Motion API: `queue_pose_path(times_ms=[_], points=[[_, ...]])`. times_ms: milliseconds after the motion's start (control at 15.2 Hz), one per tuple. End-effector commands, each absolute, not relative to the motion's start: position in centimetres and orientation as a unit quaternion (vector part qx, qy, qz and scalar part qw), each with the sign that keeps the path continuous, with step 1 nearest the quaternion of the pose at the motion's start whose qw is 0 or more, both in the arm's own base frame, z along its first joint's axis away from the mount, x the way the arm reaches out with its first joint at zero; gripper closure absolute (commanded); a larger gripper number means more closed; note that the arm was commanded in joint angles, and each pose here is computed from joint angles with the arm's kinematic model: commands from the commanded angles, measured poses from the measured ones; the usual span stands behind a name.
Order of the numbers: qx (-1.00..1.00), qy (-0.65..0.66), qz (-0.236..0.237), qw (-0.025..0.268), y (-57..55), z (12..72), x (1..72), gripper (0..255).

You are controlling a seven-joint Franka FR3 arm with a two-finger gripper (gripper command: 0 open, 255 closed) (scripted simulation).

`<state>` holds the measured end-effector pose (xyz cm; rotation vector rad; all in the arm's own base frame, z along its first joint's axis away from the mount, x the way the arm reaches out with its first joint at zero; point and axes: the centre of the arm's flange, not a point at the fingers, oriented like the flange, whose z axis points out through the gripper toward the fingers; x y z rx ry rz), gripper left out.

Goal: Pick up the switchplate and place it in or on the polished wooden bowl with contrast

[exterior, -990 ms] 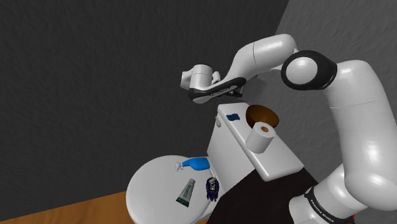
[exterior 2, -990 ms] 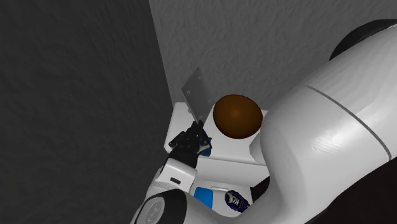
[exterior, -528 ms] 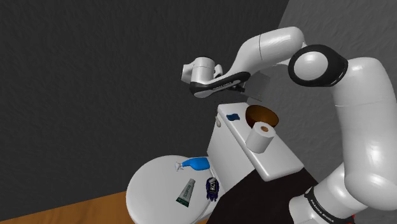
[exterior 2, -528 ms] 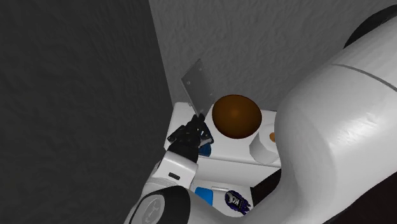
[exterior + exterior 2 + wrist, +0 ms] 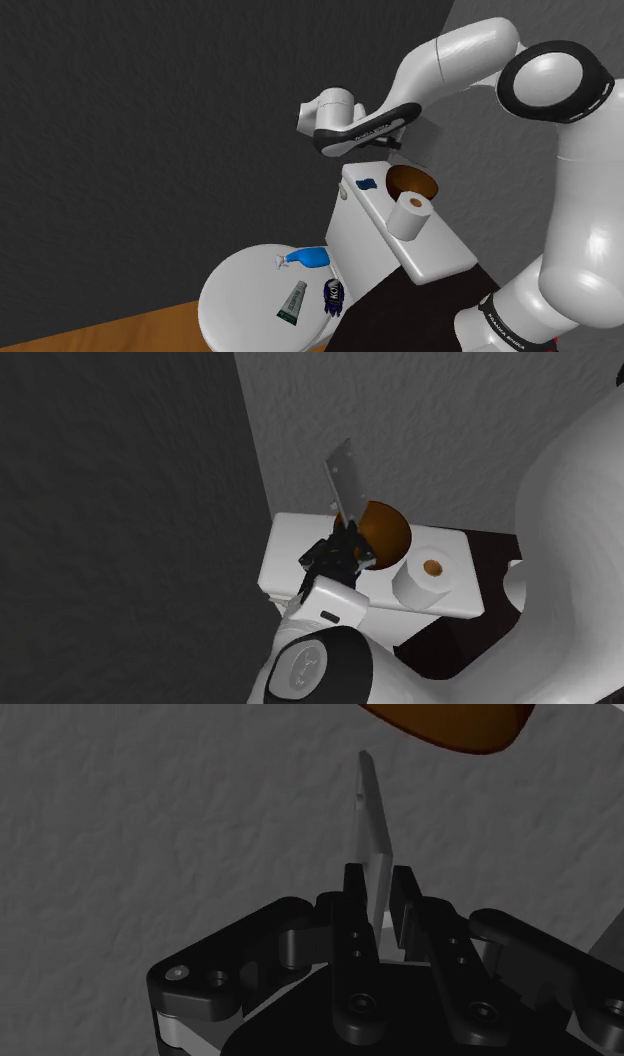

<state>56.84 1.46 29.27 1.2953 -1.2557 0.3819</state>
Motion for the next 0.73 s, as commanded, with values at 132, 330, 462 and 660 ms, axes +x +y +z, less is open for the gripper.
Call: queue_pose_path(times_ms=[132, 330, 462, 660], points=[[0.559, -0.543, 0.165, 0.604, 1.9, 29.3, 51.4, 255], [0.559, -0.543, 0.165, 0.604, 2.1, 29.6, 47.5, 255], [0.559, -0.543, 0.165, 0.604, 2.2, 29.1, 46.9, 255], [0.559, -0.543, 0.165, 0.604, 2.2, 27.5, 46.9, 255]])
